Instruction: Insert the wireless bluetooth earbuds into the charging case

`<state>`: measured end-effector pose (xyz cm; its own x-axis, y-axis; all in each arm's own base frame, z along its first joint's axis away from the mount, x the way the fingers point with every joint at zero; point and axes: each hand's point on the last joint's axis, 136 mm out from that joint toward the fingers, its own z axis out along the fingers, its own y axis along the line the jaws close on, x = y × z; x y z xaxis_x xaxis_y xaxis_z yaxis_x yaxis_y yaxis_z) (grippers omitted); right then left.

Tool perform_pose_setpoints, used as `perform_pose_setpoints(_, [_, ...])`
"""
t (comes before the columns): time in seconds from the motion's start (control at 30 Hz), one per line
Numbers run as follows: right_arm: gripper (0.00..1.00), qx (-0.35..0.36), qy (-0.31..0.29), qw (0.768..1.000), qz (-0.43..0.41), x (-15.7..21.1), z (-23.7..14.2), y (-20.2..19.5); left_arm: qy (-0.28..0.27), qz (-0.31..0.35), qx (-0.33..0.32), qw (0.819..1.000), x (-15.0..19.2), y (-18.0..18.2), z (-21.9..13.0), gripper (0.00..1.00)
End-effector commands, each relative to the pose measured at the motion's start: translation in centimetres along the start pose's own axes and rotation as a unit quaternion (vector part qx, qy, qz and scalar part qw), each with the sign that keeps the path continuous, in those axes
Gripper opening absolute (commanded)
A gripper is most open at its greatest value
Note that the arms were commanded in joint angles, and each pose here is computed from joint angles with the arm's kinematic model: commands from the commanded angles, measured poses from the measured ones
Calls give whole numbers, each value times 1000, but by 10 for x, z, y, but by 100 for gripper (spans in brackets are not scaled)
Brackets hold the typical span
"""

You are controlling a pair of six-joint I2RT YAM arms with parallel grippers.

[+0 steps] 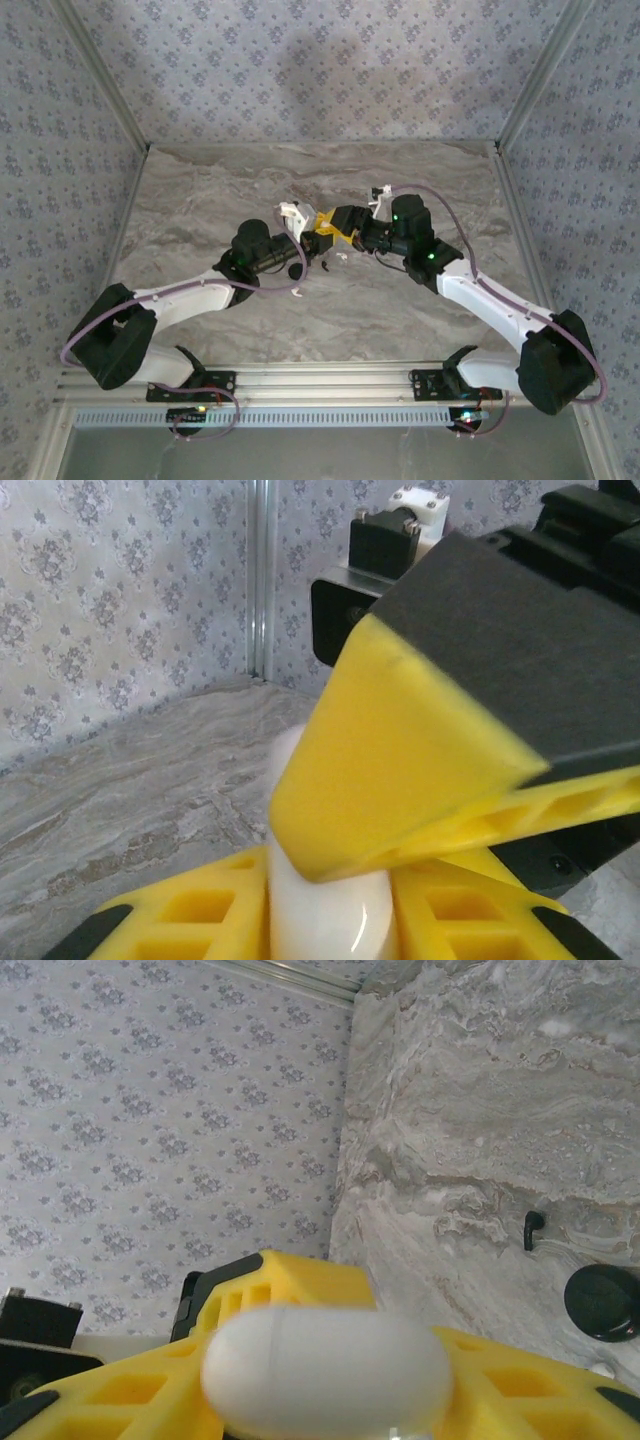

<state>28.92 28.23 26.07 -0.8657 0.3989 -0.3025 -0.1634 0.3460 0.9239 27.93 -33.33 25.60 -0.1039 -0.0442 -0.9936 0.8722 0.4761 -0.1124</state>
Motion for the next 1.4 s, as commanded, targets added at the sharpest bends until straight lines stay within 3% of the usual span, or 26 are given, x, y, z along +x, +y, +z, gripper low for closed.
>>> perform_pose_setpoints(0.0, [61,-8,-17,999,-50,-3,-17,11,3,-5,11,1000,-13,1,0,29])
perform_pose_setpoints(0.07, [67,14,-25,996,-86,-4,-28,7,14,-22,24,999,-12,5,-2,28])
perform_pose_setpoints(0.23, [68,75,-6,982,-174,-6,-59,-7,41,-25,59,997,-9,9,-10,27])
perform_pose_setpoints(0.47, [65,65,65,950,-299,-10,-86,0,96,-18,142,985,-3,-7,-20,27])
perform_pose_setpoints(0.6, [65,50,88,904,-416,-7,-98,13,109,2,170,979,-3,-16,-24,27])
perform_pose_setpoints(0.73, [54,-5,105,817,-567,11,-105,23,124,19,205,971,-2,-26,-28,25])
perform_pose_setpoints(0.83, [53,-14,104,772,-627,15,-108,21,141,31,224,964,3,-31,-32,25])
perform_pose_setpoints(1.0, [42,-64,149,683,-712,37,-107,6,146,48,252,955,9,-41,-37,25])
perform_pose_setpoints(1.17, [42,-76,152,664,-728,32,-96,8,153,65,269,949,13,-51,-38,25])
perform_pose_setpoints(1.37, [42,-101,193,659,-720,43,-76,5,157,75,281,944,14,-58,-38,23])
